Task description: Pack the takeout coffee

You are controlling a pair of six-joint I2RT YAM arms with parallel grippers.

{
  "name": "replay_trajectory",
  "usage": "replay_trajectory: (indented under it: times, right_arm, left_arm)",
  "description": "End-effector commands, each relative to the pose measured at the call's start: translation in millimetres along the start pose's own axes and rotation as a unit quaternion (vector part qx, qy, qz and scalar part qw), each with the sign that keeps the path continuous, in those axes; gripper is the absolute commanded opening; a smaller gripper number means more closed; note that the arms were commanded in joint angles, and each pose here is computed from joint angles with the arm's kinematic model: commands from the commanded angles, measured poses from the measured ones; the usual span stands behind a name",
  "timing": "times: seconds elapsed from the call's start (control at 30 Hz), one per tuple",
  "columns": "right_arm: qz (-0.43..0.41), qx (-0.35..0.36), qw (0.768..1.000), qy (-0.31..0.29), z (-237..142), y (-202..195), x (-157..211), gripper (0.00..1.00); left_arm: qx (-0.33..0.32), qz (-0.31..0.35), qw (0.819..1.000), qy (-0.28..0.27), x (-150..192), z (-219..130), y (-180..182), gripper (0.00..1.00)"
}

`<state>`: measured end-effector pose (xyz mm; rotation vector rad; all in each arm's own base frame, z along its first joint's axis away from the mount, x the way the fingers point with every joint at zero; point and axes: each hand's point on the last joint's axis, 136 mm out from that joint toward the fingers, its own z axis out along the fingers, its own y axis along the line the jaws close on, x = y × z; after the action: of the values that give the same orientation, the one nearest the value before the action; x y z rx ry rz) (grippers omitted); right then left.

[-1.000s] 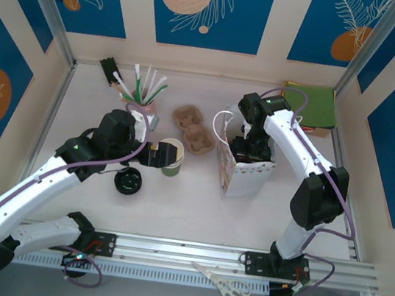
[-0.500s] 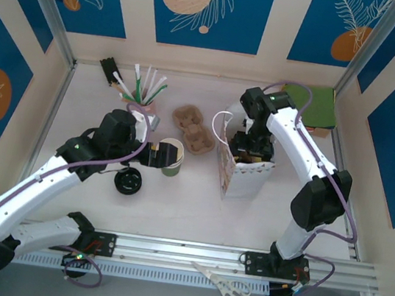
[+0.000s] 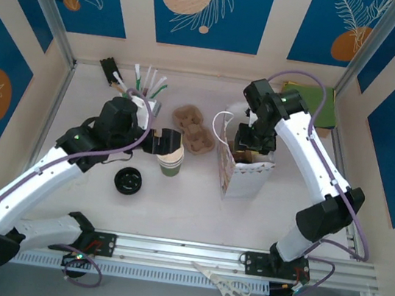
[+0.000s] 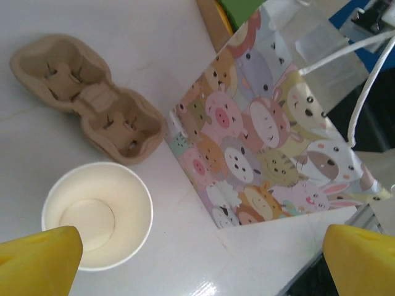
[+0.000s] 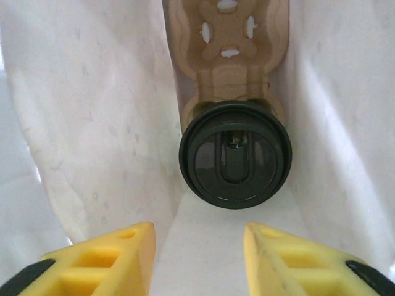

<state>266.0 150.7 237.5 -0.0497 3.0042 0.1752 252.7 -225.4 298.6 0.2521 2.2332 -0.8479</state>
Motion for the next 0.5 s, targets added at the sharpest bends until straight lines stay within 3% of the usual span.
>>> replay_trajectory:
  times: [0.0,0.17,0.33,0.47]
  right_arm:
    - [0.013,-0.006,0.999,-0.041,-27.9,-3.7,2.9,0.33]
    - [0.026,-0.03,0.995,-0.089,-48.5,-3.1,2.5,0.14]
    - [0.036,-0.06,0.988,-0.136,-67.9,-1.2,1.6,0.02]
    - [0.039,-0.094,0.979,-0.174,-81.7,1.7,3.0,0.0]
  left_arm:
    - [-0.024,0.018,0.999,-0.015,-13.5,-6.6,4.7,1.0]
    - [-0.032,0.023,0.999,-0.014,-18.6,-8.2,3.9,1.0]
    - [-0.048,0.028,0.998,-0.009,-21.1,-9.6,7.0,1.0]
    - [-0.065,0.029,0.997,-0.006,-23.2,-7.1,12.1,1.0]
